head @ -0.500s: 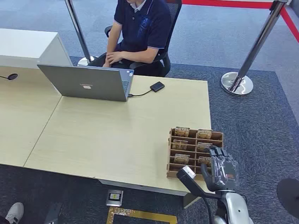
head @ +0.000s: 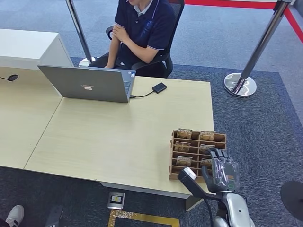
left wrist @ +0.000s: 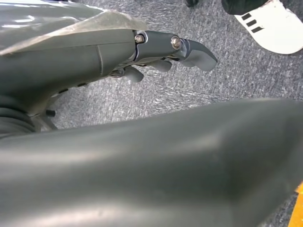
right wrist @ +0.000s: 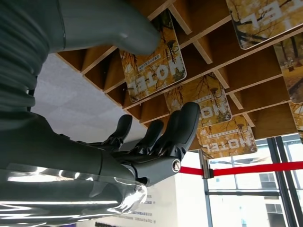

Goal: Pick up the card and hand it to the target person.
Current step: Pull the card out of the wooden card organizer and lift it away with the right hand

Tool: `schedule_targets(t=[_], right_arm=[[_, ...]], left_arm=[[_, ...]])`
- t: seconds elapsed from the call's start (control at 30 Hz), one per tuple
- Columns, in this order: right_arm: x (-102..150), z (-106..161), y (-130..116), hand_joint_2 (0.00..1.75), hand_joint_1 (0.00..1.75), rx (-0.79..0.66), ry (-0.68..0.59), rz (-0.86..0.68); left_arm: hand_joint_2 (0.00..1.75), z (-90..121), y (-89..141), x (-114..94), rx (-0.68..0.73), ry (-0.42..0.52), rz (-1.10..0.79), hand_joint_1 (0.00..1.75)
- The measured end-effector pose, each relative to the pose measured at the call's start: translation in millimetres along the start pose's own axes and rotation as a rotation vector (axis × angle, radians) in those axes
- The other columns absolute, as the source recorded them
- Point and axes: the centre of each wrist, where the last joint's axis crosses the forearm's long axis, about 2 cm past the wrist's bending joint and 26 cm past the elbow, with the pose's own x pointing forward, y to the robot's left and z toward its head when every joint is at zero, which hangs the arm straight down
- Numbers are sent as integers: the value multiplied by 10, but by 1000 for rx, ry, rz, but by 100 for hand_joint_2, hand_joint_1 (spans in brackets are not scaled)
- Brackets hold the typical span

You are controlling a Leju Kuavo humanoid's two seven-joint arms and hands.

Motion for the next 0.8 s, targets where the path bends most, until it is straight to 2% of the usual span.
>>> schedule_targets(t=[0.8], right_arm=[[-14, 33, 22, 175, 77, 7, 19, 0]], left_arm=[[0, 0, 0, -1, -1, 0, -5, 0]])
